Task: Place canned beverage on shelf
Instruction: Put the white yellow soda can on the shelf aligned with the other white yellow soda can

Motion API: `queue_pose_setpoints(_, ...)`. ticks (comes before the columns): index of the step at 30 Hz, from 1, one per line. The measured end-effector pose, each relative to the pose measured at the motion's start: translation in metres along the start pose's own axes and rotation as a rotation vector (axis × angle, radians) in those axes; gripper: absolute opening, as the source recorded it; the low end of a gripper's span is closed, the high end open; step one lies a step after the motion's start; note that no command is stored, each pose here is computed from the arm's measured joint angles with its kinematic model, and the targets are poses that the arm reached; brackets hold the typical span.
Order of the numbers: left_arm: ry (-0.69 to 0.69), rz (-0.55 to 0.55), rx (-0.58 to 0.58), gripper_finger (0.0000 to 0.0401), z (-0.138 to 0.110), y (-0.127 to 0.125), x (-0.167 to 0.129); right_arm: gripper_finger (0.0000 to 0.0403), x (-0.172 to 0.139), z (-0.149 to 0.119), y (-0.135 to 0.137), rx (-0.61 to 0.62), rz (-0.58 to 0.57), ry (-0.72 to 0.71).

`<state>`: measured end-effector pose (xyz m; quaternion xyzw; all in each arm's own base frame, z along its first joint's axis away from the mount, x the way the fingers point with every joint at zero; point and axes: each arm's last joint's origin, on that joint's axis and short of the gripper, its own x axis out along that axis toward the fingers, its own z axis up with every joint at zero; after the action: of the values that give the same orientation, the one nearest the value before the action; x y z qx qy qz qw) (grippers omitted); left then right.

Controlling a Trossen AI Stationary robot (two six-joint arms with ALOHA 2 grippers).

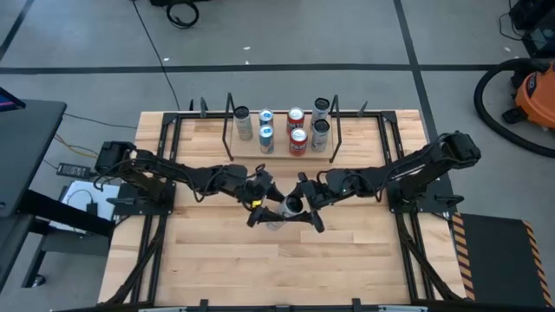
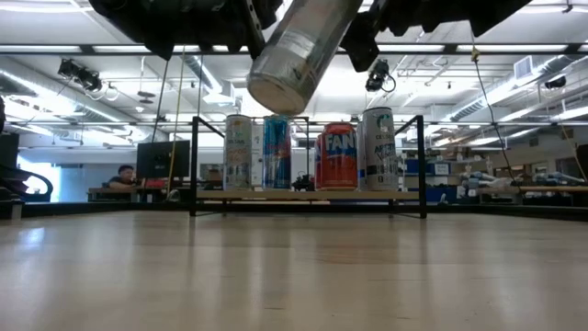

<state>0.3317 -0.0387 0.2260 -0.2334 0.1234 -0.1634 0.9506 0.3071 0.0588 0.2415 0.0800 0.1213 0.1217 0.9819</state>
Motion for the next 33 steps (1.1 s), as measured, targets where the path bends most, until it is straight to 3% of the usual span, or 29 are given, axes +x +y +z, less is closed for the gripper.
queue_pose_setpoints(5,0.004,-0.028,0.062,0.0355,0.0004,-0.0011,0.0000,0.0277,-0.0001,0.0023,-0.0014,0.003,0.003,-0.022)
queue_pose_setpoints(21,-0.012,0.002,0.091,0.0351,0.0023,0.0019,-0.0011,0.0277,-0.0001,0.0025,-0.0054,0.009,0.000,-0.022)
queue_pose_setpoints(31,-0.008,0.016,0.085,0.0247,0.0019,0.0022,-0.0015,0.0279,0.0000,0.0029,-0.0047,0.008,0.027,-0.029)
queue_pose_setpoints(33,-0.007,0.016,0.084,0.0245,0.0019,0.0023,-0.0015,0.0279,0.0001,0.0027,-0.0045,0.007,0.034,-0.028)
